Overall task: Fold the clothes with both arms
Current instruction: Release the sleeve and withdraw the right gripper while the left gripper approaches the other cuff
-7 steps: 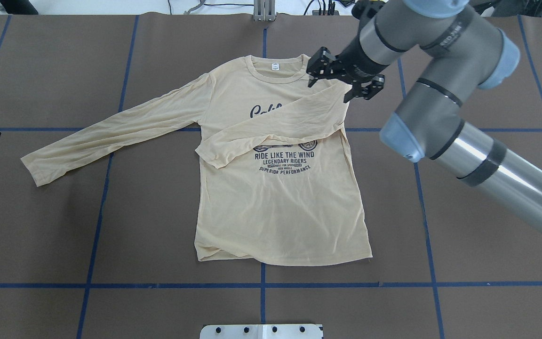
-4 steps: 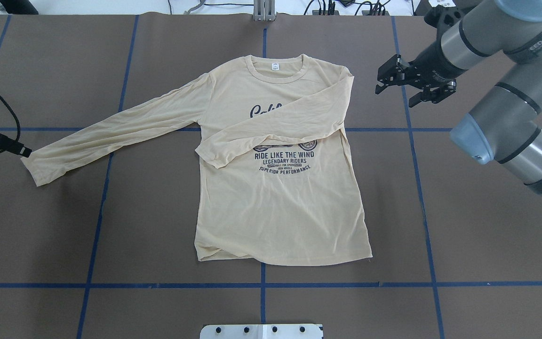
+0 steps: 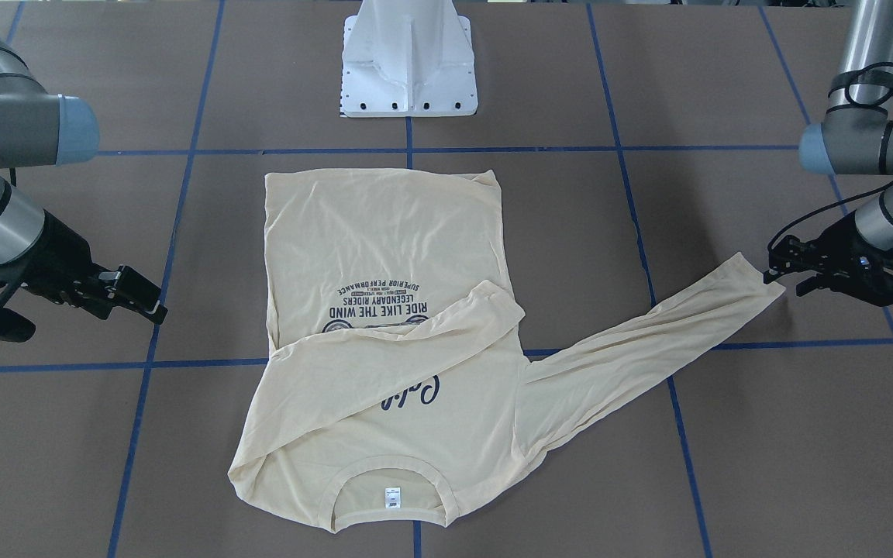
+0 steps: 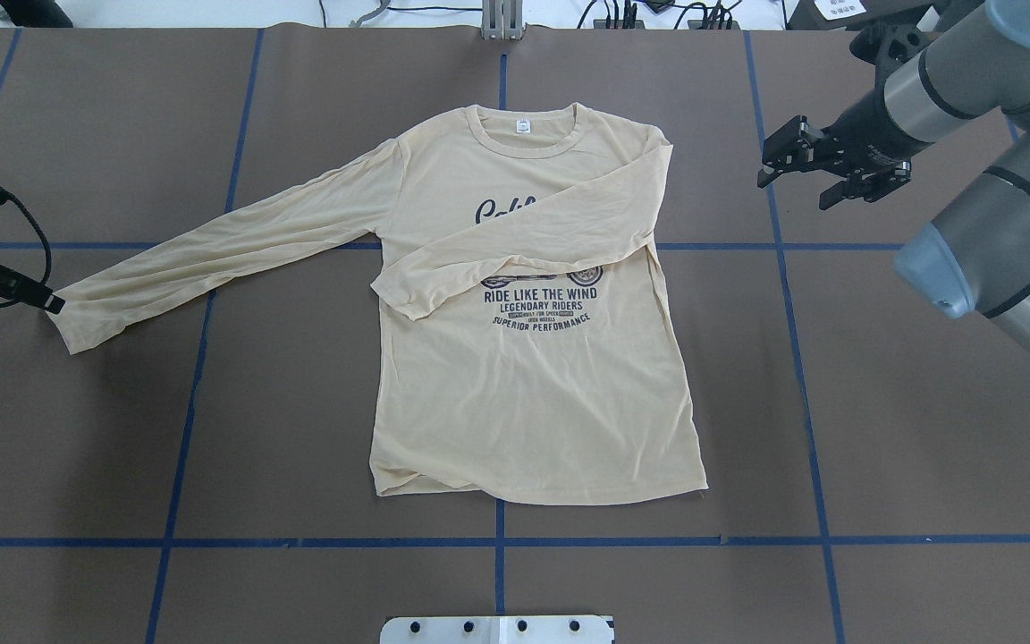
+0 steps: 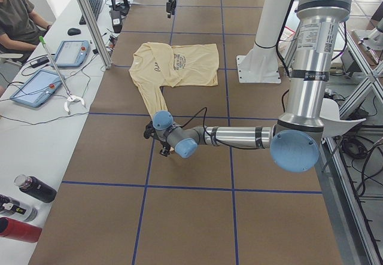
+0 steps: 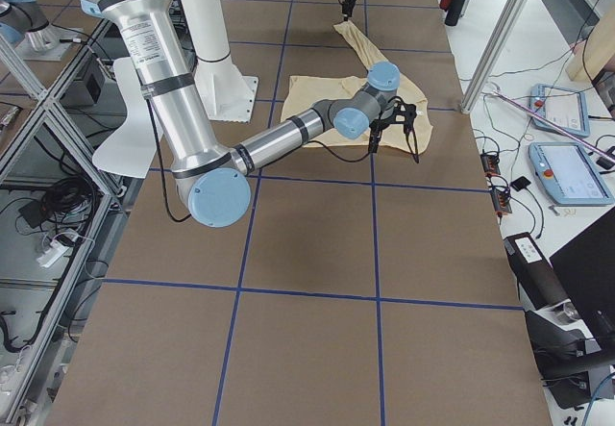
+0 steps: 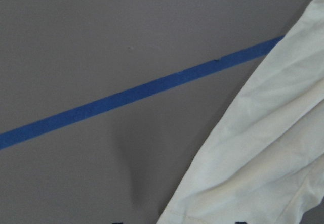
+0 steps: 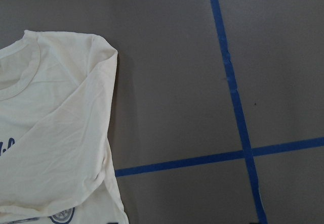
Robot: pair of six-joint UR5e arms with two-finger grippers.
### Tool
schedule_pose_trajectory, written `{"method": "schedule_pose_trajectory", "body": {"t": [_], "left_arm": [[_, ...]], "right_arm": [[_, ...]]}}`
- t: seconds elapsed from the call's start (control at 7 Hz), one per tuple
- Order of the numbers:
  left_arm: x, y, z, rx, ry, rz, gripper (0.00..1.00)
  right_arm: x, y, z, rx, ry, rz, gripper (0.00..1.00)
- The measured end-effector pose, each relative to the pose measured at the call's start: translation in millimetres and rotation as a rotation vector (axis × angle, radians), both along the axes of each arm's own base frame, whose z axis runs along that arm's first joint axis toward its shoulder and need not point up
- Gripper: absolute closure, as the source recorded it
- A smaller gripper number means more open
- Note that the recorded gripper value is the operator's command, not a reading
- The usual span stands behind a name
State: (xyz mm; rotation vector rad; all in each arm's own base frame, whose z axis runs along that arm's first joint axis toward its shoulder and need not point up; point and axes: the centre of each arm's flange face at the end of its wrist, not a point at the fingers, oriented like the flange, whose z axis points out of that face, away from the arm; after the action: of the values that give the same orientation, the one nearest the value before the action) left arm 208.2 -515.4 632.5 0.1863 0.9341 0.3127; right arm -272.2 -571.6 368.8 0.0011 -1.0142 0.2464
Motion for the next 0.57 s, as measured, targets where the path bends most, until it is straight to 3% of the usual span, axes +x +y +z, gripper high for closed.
{"method": "schedule_pose_trajectory", "body": {"t": [0.29,0.43,0.57], "left_arm": [[1.3,-1.9,1.7,-0.005,-0.002,0.001,0.54],[2.7,-4.5,2.9,-0.007,-0.003,0.002,0.68],[5.0,-8.7,3.9,-0.008,-0.004,0.002,1.00]], "right_arm": [[0.0,0.4,-0.8,0.002,-0.001,-0.001,0.11],[0.5,0.8,-2.1,0.005,-0.002,0.000,0.11],[1.0,0.9,-2.9,0.006,-0.003,0.001,0.11]]}}
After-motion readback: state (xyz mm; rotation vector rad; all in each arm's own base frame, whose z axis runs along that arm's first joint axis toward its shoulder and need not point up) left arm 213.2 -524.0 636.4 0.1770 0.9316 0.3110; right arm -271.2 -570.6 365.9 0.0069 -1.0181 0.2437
